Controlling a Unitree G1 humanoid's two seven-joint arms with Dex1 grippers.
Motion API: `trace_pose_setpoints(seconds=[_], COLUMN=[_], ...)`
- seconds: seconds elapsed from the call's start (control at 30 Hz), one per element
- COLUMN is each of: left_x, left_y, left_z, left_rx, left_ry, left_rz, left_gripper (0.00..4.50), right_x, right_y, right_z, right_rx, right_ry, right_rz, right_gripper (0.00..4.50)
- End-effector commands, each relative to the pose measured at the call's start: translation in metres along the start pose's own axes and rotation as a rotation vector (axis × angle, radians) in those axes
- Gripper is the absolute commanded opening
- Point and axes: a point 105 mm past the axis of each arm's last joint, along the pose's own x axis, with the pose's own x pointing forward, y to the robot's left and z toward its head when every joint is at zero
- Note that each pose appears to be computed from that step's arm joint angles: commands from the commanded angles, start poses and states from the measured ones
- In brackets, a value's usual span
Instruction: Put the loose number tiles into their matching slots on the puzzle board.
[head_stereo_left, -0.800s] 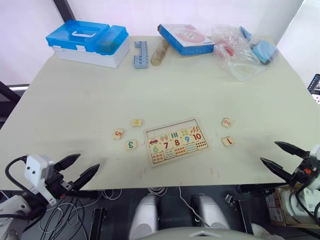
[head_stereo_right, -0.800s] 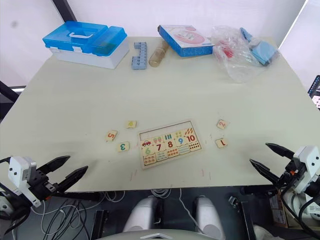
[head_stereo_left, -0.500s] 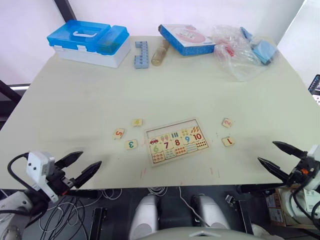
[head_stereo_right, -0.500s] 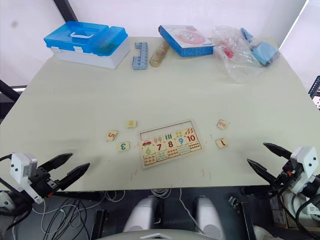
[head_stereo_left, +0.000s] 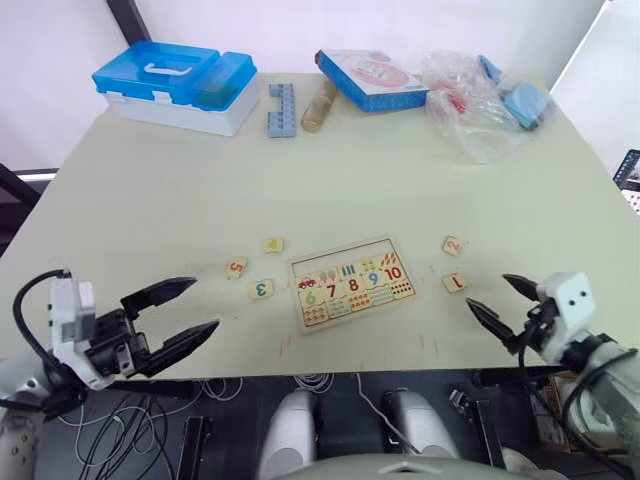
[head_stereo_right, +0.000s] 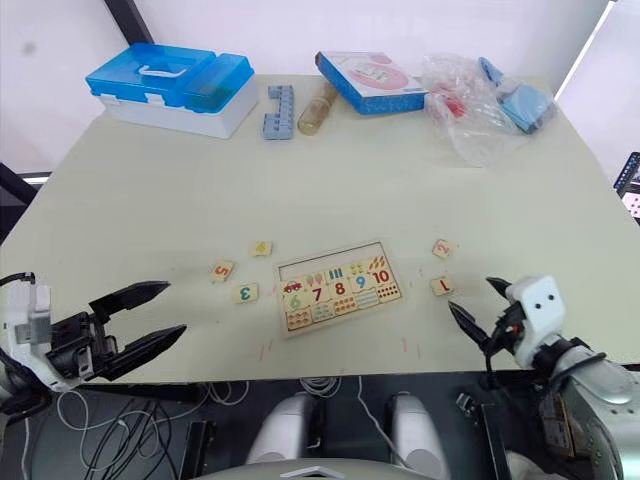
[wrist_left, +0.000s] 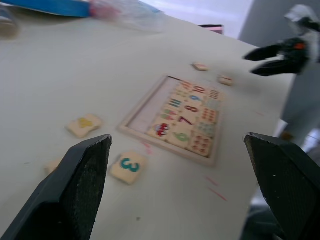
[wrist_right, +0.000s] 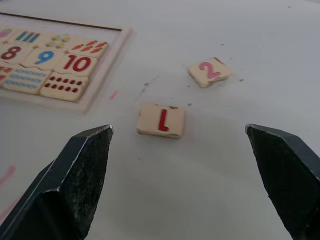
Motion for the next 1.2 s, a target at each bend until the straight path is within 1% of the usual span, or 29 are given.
trace_pose_setpoints(seconds=[0.03, 0.17, 0.27, 0.37, 0.57, 0.6, 0.67, 0.73, 0.77, 0.83, 0.97, 1.0, 1.07, 1.13, 1.2], left_x=[-0.004, -0.005, -0.009, -0.014, -0.016, -0.016, -0.018, -0.020, -0.020, -0.021, -0.022, -0.022, -0.021, -0.020, -0.020], left_y=[-0.003, -0.007, -0.008, -0.007, -0.009, -0.009, -0.009, -0.009, -0.009, -0.009, -0.010, -0.011, -0.012, -0.012, -0.012], left_z=[0.008, 0.008, 0.006, 0.002, -0.002, -0.002, -0.003, -0.004, -0.004, -0.005, -0.007, -0.007, -0.009, -0.010, -0.010], left_rx=[0.037, 0.049, 0.058, 0.059, 0.052, 0.053, 0.053, 0.054, 0.054, 0.053, 0.047, 0.046, 0.043, 0.043, 0.045], left_ry=[-0.033, -0.052, -0.049, -0.040, -0.049, -0.050, -0.049, -0.047, -0.046, -0.044, -0.042, -0.042, -0.042, -0.039, -0.038], left_rz=[-0.077, -0.140, -0.170, -0.174, -0.155, -0.151, -0.146, -0.141, -0.138, -0.135, -0.133, -0.135, -0.142, -0.152, -0.157], left_gripper=[4.50, 4.50, 4.50, 4.50, 4.50, 4.50, 4.50, 4.50, 4.50, 4.50, 4.50, 4.50, 4.50, 4.50, 4.50], right_x=[0.009, 0.022, 0.030, 0.037, 0.046, 0.046, 0.045, 0.045, 0.044, 0.043, 0.039, 0.038, 0.032, 0.023, 0.017], right_y=[0.007, 0.013, 0.015, 0.019, 0.016, 0.015, 0.013, 0.014, 0.015, 0.016, 0.020, 0.020, 0.022, 0.016, 0.007], right_z=[0.001, -0.003, -0.003, -0.002, -0.013, -0.014, -0.017, -0.020, -0.021, -0.023, -0.016, -0.011, 0.001, 0.003, 0.006], right_rx=[0.010, 0.053, 0.055, 0.045, 0.054, 0.052, 0.055, 0.051, 0.047, 0.041, -0.040, -0.057, -0.099, -0.141, -0.219], right_ry=[0.012, 0.014, 0.010, 0.001, 0.037, 0.040, 0.043, 0.050, 0.053, 0.054, 0.033, 0.014, -0.030, 0.012, 0.043], right_rz=[-0.046, -0.081, -0.115, -0.116, -0.178, -0.187, -0.198, -0.193, -0.188, -0.176, -0.025, 0.043, 0.236, 0.398, 0.507], right_gripper=[4.45, 4.45, 4.45, 4.45, 4.45, 4.22, 3.57, 2.72, 2.11, 1.44, 1.45, 1.45, 1.45, 1.45, 1.45])
